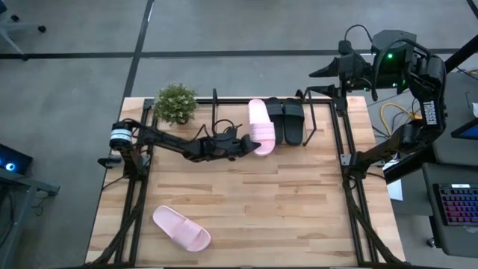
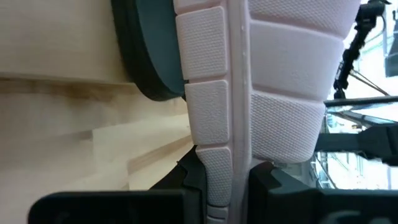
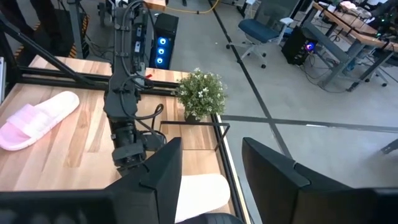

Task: Pick and place slides into the shelf
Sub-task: Put the top pink slipper on the shelf

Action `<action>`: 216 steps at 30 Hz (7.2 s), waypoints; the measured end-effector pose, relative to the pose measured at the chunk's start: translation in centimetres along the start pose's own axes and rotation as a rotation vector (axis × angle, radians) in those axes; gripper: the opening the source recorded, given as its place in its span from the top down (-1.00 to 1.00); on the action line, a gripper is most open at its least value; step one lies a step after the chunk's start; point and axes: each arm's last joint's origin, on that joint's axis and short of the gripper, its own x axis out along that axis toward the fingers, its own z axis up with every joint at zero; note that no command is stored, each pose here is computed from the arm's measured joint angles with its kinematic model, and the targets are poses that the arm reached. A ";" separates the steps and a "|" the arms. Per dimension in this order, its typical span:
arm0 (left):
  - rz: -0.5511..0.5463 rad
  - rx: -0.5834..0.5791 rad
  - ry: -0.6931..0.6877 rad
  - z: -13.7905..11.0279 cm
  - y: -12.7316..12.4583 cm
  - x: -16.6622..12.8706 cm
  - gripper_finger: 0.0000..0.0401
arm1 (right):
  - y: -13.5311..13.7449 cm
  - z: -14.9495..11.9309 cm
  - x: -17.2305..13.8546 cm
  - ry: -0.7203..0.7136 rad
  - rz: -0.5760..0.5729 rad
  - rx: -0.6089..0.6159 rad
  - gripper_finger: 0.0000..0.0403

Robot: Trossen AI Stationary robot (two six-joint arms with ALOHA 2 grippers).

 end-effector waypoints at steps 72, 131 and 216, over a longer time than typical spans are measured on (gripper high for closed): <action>0.111 -0.047 0.071 6.0 4.8 -1.0 0.84 | 0.1 -0.2 0.0 0.015 0.014 0.001 0.31; 0.020 -0.080 0.130 6.7 4.0 -1.1 0.31 | 0.2 -0.6 0.1 0.060 0.033 0.030 0.33; 0.150 -0.100 0.214 8.9 4.2 -2.6 -0.21 | 0.4 -1.2 1.5 0.098 0.098 0.066 0.35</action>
